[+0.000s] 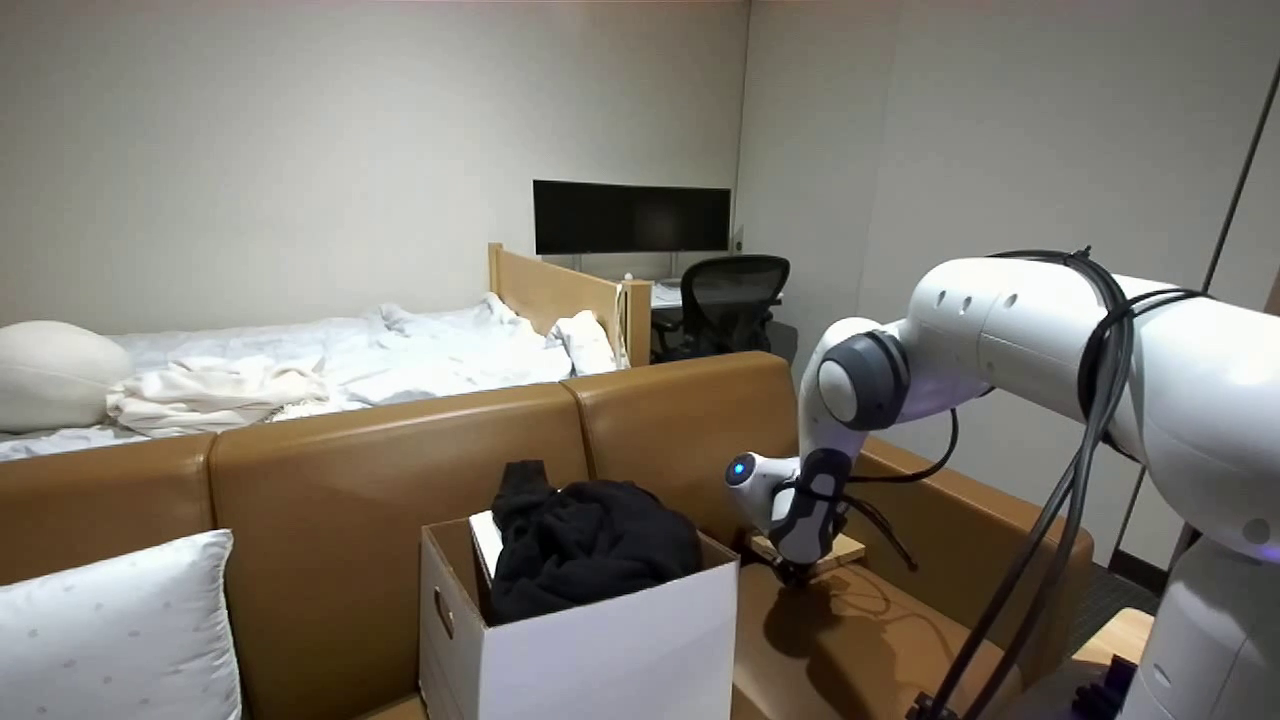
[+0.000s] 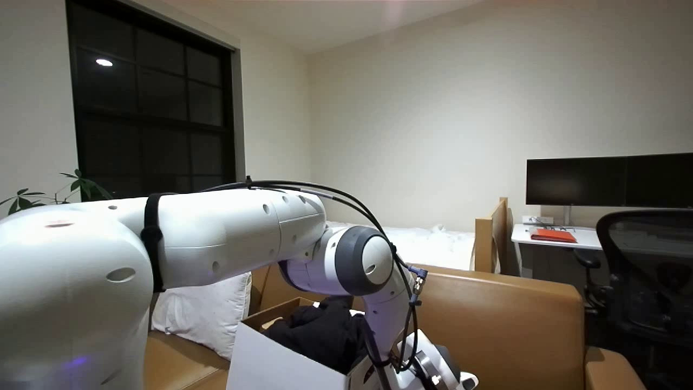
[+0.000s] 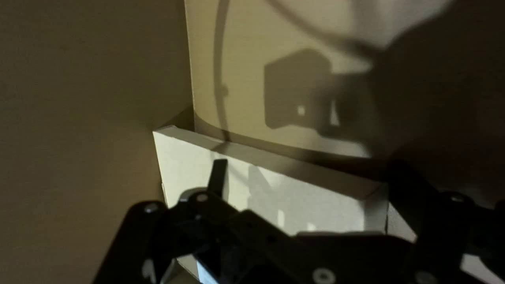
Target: Put the brown object into the box
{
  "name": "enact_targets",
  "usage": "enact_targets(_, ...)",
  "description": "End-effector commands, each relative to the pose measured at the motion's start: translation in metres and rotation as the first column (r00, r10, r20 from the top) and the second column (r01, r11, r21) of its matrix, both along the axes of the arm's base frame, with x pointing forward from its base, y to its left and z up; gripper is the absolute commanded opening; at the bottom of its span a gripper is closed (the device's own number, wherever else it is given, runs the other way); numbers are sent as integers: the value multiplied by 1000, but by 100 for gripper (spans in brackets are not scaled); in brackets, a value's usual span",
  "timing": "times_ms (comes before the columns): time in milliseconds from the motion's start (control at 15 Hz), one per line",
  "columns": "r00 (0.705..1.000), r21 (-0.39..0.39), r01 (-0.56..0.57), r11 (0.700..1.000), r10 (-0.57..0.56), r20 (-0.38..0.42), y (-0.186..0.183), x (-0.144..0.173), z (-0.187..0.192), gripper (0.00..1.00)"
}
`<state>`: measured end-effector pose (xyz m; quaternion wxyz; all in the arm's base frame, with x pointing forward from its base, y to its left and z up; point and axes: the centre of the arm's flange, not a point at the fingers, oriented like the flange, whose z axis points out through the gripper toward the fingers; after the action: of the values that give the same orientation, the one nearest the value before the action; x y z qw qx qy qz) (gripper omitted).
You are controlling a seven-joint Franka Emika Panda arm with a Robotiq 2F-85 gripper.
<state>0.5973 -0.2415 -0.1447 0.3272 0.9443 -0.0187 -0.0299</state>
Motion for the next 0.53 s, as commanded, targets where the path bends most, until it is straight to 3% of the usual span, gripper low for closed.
enact_targets(0, 999, -7, 45, 999, -45, -17, -25, 35, -62, 100)
enact_targets(267, 999, -2, 47, 999, -47, 17, -25, 38, -60, 100)
enact_targets(467, 996, -48, 4, 999, 0, 85, -27, 41, -57, 100)
